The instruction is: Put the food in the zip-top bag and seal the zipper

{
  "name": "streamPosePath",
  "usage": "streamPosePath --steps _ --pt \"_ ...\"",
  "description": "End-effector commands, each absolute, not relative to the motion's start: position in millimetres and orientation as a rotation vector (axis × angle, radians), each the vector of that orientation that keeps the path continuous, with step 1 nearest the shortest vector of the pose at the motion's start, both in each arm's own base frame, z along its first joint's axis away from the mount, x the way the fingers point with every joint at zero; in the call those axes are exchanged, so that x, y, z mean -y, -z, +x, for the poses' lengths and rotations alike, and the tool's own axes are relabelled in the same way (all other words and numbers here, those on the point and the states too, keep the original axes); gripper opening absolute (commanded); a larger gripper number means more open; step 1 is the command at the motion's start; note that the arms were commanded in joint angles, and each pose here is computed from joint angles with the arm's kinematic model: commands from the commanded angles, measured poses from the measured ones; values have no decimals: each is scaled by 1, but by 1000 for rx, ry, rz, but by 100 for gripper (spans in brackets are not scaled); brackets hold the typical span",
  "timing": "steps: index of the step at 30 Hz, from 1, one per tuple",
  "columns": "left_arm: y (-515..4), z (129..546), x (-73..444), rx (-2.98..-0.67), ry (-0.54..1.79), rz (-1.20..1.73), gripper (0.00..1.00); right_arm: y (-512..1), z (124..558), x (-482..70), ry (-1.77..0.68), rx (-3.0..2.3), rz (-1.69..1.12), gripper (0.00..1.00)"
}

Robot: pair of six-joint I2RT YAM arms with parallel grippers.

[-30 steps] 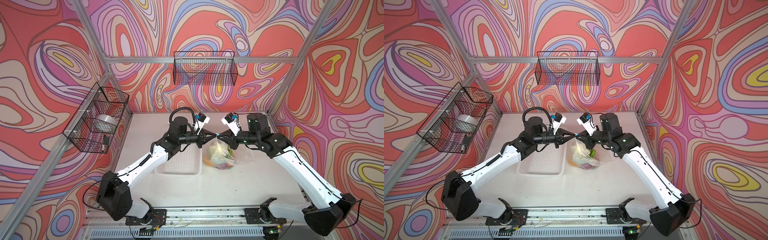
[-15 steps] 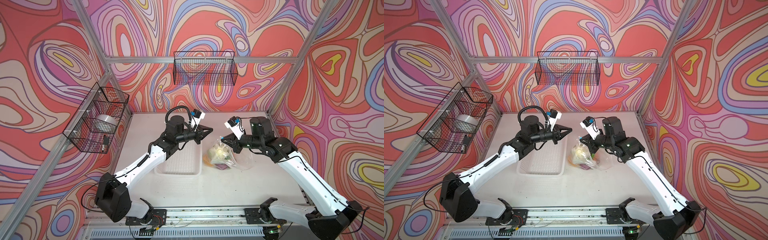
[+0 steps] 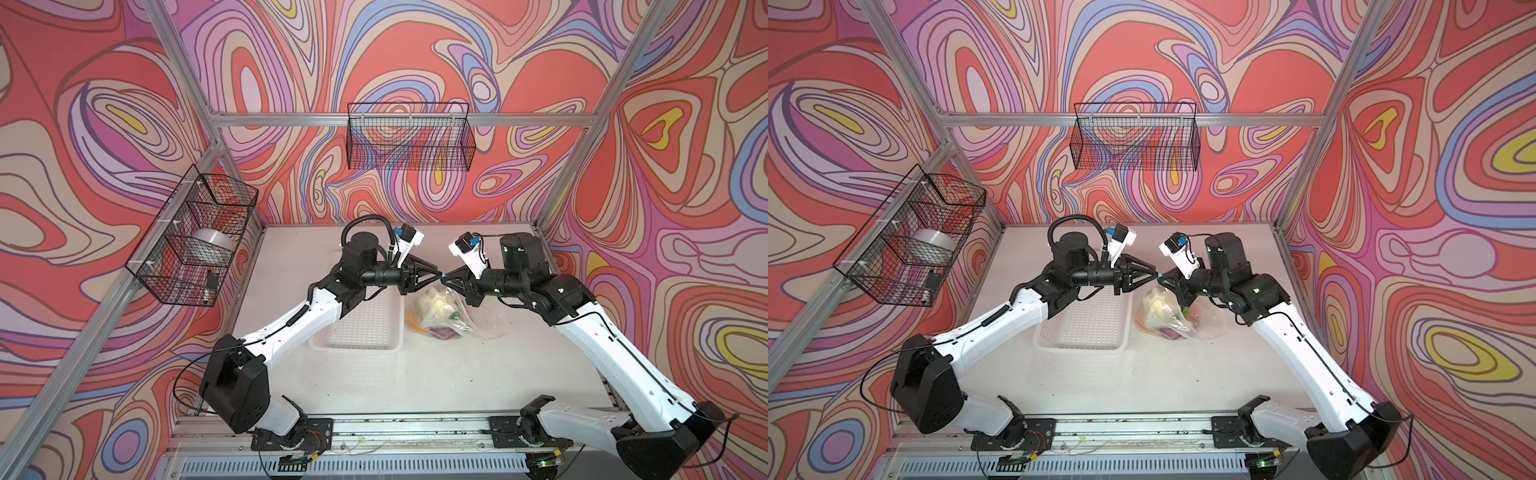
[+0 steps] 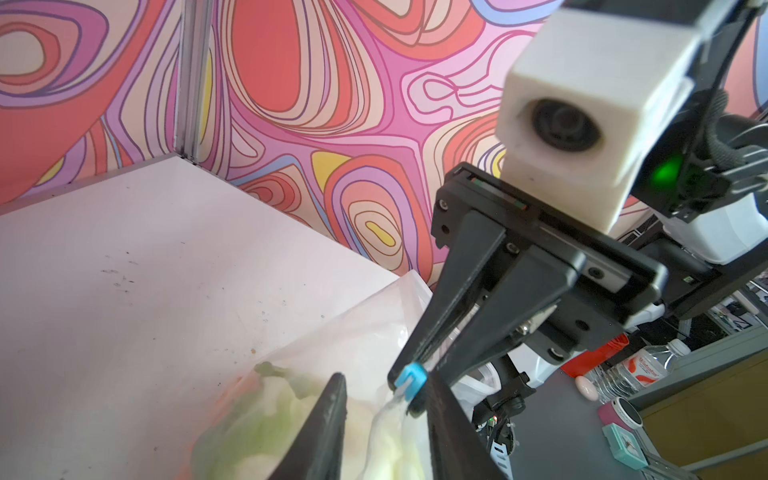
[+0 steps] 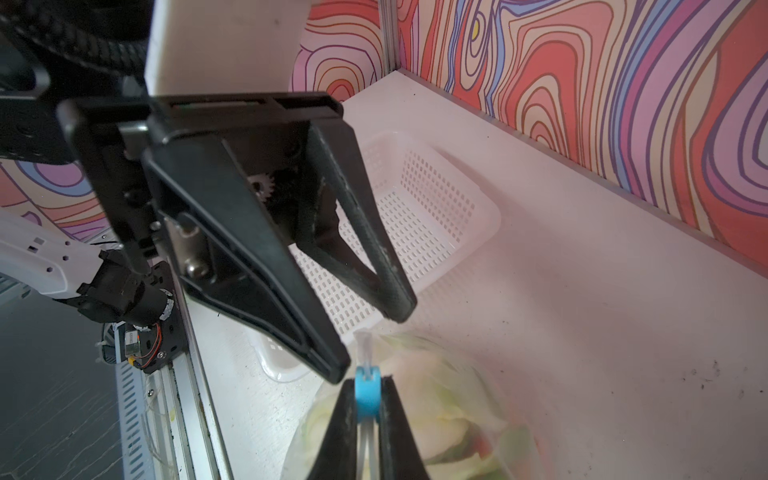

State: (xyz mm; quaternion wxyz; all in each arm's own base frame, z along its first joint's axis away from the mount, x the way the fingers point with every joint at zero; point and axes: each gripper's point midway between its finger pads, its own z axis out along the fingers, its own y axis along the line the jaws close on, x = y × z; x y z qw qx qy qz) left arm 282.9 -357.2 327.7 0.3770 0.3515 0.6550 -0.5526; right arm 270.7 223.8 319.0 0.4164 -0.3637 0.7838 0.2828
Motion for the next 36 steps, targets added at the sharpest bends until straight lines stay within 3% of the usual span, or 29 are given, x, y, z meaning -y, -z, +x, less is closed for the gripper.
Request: streamPosePath --steps 1,10,36 --pt "-343 280 363 -1613 1448 929 27 -333 269 -226 -723 -1927 -911 0" --pt "-348 280 363 -1596 1446 937 0 -332 270 -226 -723 -1927 -909 0" --pt "-347 318 330 -1676 1157 718 0 -318 262 -213 -663 -1980 -889 2"
